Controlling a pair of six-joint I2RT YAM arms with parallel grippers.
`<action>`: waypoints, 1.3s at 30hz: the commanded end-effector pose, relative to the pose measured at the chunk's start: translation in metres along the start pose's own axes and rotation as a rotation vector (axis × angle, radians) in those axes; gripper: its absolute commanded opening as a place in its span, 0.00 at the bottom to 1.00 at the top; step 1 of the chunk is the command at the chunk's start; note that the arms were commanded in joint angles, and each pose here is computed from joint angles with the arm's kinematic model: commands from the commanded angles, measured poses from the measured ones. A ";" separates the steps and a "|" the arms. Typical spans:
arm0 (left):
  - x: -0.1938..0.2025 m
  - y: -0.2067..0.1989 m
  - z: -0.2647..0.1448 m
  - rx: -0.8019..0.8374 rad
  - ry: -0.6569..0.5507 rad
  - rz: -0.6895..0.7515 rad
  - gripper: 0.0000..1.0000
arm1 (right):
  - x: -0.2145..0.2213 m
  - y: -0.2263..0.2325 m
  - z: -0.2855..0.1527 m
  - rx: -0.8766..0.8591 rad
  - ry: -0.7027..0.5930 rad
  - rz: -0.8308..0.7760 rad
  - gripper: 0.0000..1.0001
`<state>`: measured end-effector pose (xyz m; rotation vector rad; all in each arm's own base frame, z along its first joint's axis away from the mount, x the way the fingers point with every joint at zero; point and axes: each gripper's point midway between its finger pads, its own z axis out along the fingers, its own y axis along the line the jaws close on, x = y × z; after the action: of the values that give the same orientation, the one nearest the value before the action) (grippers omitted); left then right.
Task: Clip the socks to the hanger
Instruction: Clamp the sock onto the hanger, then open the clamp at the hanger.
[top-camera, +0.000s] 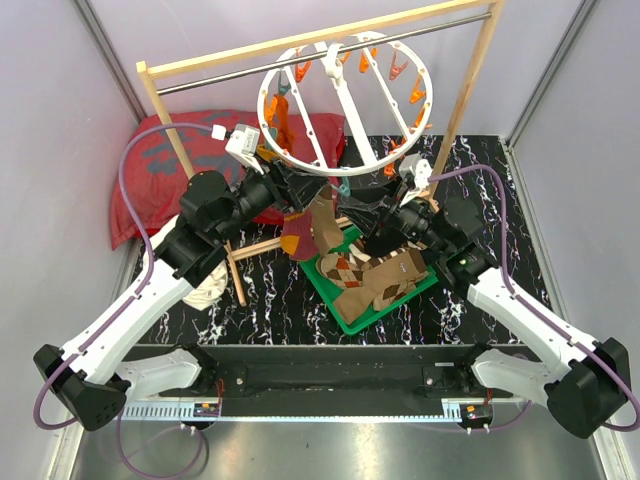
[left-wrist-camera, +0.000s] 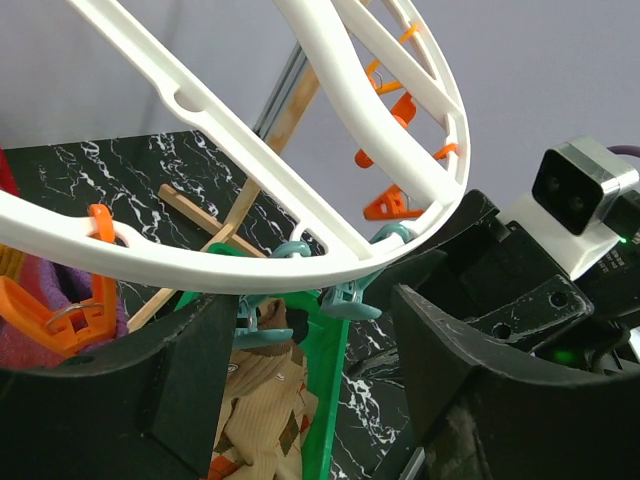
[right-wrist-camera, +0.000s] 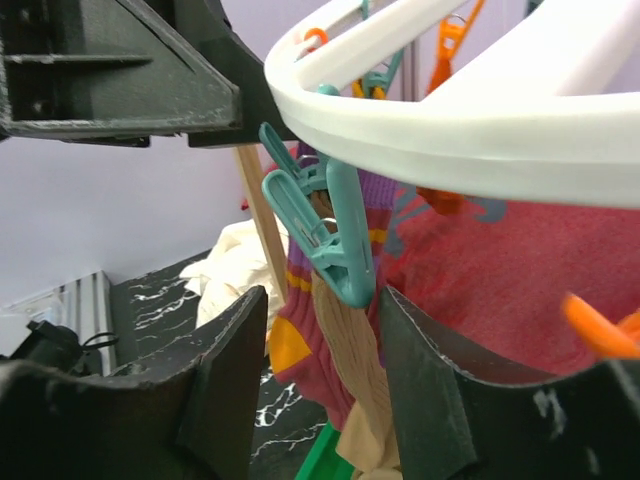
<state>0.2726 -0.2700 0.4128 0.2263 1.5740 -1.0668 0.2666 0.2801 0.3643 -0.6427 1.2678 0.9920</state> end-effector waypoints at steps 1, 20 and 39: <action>-0.027 -0.010 -0.003 0.015 -0.077 0.026 0.66 | -0.015 -0.015 0.004 0.063 -0.042 -0.077 0.59; -0.031 -0.008 -0.004 0.005 -0.082 0.032 0.66 | -0.044 -0.016 0.015 0.035 -0.103 -0.161 0.57; -0.034 0.007 -0.003 -0.053 -0.065 0.041 0.66 | -0.045 0.007 0.013 -0.080 -0.079 -0.138 0.25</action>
<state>0.2795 -0.2592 0.4102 0.2003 1.6088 -1.0226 0.2802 0.2892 0.3786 -0.7244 1.1979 0.9416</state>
